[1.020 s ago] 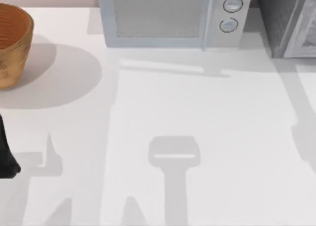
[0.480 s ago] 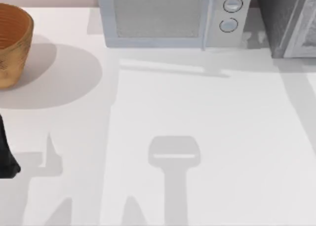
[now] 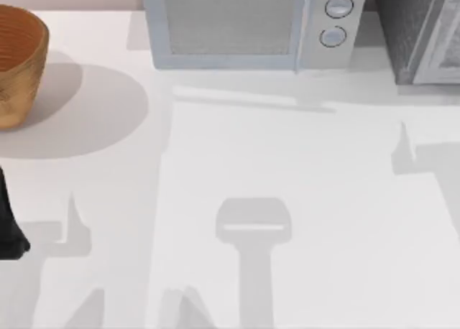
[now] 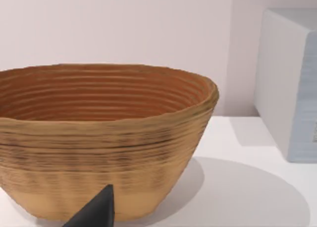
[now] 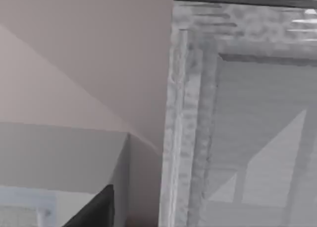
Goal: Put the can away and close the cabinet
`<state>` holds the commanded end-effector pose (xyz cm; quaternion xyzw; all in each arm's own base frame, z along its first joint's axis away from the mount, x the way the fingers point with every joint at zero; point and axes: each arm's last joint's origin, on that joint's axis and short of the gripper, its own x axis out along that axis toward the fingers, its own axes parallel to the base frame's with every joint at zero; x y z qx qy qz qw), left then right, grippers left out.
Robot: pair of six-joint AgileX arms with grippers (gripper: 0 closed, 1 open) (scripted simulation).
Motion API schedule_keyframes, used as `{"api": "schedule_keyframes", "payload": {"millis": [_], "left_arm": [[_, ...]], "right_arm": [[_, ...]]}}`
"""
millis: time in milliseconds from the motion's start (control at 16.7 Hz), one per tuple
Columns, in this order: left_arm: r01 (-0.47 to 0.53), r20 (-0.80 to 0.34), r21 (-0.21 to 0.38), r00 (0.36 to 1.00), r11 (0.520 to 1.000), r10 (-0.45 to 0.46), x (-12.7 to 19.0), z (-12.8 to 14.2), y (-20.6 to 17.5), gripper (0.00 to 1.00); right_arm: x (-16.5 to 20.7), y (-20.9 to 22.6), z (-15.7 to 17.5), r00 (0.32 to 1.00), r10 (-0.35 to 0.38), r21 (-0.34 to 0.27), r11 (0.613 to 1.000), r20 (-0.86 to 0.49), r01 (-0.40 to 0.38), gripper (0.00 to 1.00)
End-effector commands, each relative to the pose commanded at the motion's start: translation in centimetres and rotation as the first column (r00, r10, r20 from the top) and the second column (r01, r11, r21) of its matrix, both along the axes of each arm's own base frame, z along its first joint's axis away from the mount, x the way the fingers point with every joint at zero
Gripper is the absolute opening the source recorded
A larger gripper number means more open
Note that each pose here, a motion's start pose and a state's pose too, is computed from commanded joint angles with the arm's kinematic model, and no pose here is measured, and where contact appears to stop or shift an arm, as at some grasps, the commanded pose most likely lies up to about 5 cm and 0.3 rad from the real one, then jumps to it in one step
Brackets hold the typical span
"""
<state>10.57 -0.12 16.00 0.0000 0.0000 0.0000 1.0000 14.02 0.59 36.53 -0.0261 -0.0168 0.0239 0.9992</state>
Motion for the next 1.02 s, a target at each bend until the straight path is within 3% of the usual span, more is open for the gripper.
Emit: {"api": "schedule_keyframes", "payload": {"millis": [240,480,660,1020], "left_arm": [[0.0,0.0,0.0,1.0,1.0,0.0,0.0,0.0,0.0,1.0],[0.0,0.0,0.0,1.0,1.0,0.0,0.0,0.0,0.0,1.0],[0.0,0.0,0.0,1.0,1.0,0.0,0.0,0.0,0.0,1.0],[0.0,0.0,0.0,1.0,1.0,0.0,0.0,0.0,0.0,1.0]], "right_arm": [[-2.6,-0.4,-10.7,0.999,-0.017,0.017,1.0,-0.041,0.017,1.0],[-3.5,-0.6,-17.7,0.999,-0.035,0.039,0.999,-0.038,0.037,1.0],[-3.5,-0.7,-20.2,0.998,-0.045,0.05,0.998,-0.034,0.047,1.0],[-3.4,-0.7,-20.6,0.998,-0.043,0.05,0.998,-0.04,0.045,1.0]]}}
